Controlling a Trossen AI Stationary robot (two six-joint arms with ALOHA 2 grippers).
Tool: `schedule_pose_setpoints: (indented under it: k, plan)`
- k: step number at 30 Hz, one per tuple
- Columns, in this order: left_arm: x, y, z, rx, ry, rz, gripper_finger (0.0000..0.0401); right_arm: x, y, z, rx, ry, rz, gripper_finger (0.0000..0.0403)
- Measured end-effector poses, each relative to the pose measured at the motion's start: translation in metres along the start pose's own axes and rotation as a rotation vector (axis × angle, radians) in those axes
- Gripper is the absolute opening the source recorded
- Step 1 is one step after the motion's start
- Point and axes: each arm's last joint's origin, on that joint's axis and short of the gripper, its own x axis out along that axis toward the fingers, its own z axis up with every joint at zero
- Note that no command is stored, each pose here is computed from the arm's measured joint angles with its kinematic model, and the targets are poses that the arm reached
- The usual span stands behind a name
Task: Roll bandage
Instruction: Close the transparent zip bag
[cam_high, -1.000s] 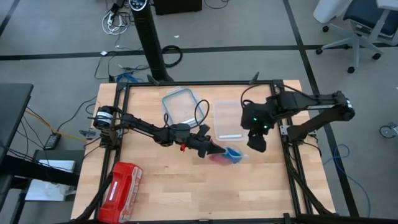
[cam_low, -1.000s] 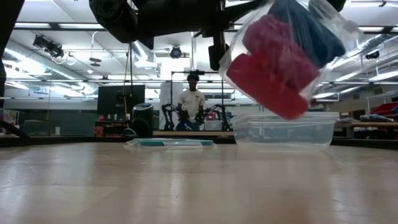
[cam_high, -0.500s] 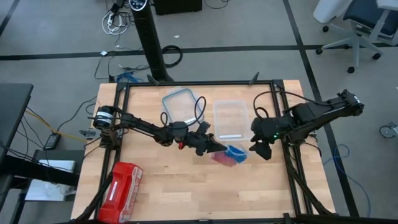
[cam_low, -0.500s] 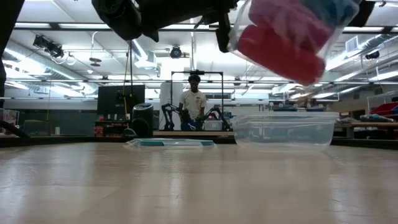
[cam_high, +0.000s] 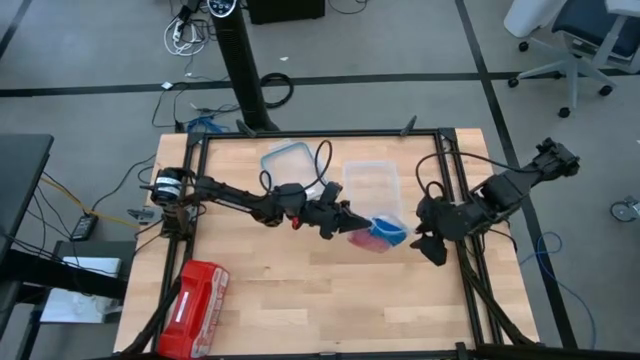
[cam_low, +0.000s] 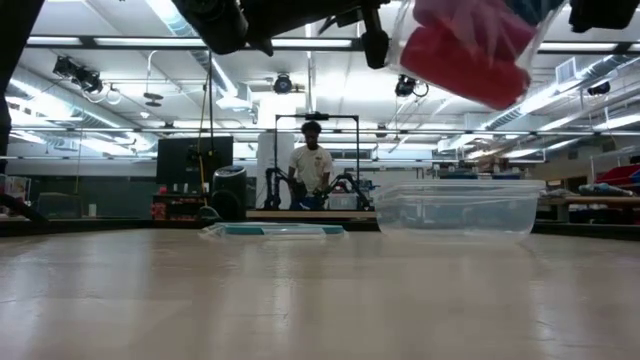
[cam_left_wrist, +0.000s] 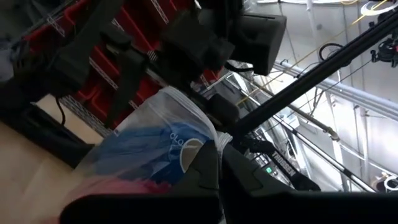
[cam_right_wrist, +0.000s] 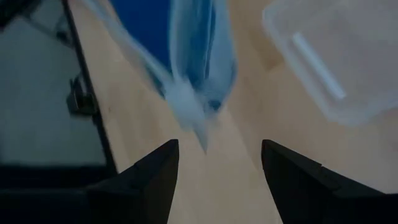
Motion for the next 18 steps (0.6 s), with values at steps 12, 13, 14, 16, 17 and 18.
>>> schedule_pose_setpoints:
  k: [12, 13, 14, 16, 17, 18]
  plan:
    - [0.037, -0.034, 0.046, 0.241, 0.143, 0.081, 0.0004, -0.013, 0.001, -0.009, 0.075, -0.161, -0.012, 0.0227]
    - [0.04, -0.038, 0.051, 0.262, 0.165, 0.106, 0.0004, -0.015, 0.001, -0.009, 0.079, -0.161, -0.002, 0.0227]
    - [0.042, -0.042, 0.057, 0.28, 0.186, 0.129, 0.0004, -0.017, 0.0, -0.01, 0.087, -0.162, 0.009, 0.0227]
    - [0.044, -0.049, 0.067, 0.303, 0.219, 0.171, 0.0004, -0.022, -0.002, -0.012, 0.107, -0.161, 0.031, 0.0227]
    - [0.045, -0.052, 0.072, 0.315, 0.234, 0.189, 0.0004, -0.024, -0.003, -0.013, 0.116, -0.146, 0.041, 0.0227]
    - [0.045, -0.054, 0.077, 0.322, 0.248, 0.205, 0.0004, -0.026, -0.005, -0.014, 0.124, -0.129, 0.05, 0.0227]
